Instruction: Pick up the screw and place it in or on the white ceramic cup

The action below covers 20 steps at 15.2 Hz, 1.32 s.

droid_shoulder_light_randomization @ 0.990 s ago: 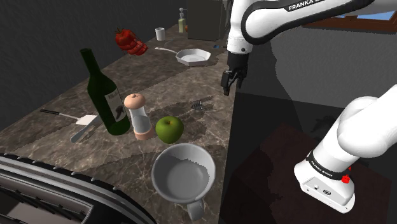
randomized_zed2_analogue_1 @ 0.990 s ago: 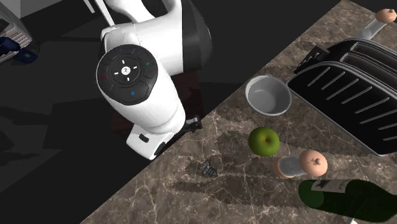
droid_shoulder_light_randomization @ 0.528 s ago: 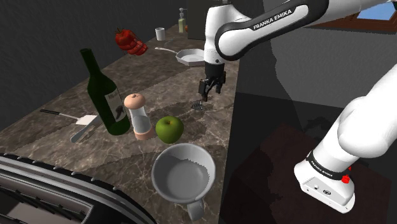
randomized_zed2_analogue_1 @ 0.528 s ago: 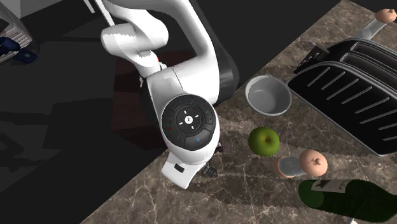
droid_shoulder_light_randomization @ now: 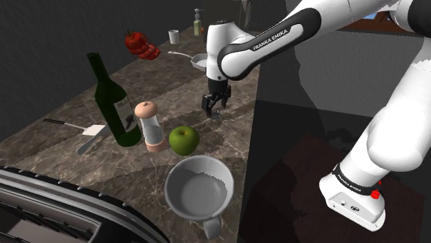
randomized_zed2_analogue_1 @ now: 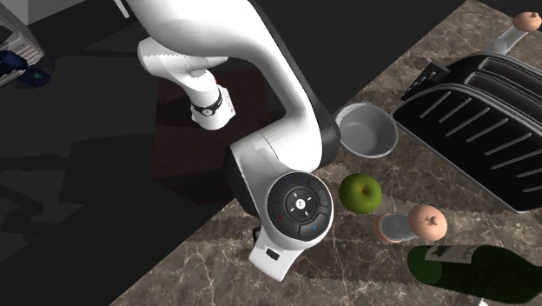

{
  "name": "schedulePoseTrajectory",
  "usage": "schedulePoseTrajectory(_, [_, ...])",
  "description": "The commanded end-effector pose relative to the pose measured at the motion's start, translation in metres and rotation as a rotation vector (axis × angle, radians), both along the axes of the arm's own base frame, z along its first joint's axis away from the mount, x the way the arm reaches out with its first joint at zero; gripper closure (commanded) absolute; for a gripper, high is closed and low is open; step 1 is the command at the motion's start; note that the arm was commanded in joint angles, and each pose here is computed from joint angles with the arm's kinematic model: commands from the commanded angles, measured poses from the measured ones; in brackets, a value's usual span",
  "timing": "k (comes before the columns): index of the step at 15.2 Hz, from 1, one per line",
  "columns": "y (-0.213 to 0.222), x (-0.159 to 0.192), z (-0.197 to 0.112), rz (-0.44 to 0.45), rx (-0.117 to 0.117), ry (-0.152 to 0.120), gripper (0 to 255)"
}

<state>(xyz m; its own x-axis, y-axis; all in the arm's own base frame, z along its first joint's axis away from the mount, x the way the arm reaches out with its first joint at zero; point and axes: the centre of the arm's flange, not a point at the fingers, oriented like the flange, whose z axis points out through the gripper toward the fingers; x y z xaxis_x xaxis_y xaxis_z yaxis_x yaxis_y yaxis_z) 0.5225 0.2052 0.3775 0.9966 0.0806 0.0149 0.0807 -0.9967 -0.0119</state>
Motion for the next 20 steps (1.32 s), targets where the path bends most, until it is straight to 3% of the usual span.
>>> schedulePoseTrajectory(1, [0.001,0.001,-0.01,0.0,0.0,-0.001,0])
schedulePoseTrajectory(4, [0.001,0.001,-0.024,0.0,0.0,-0.001,0])
schedulePoseTrajectory(11, [0.001,0.001,-0.024,0.0,0.0,-0.001,0])
schedulePoseTrajectory(12, [0.001,0.001,-0.024,0.0,0.0,-0.001,255])
schedulePoseTrajectory(20, [0.001,0.001,-0.024,0.0,0.0,-0.001,255])
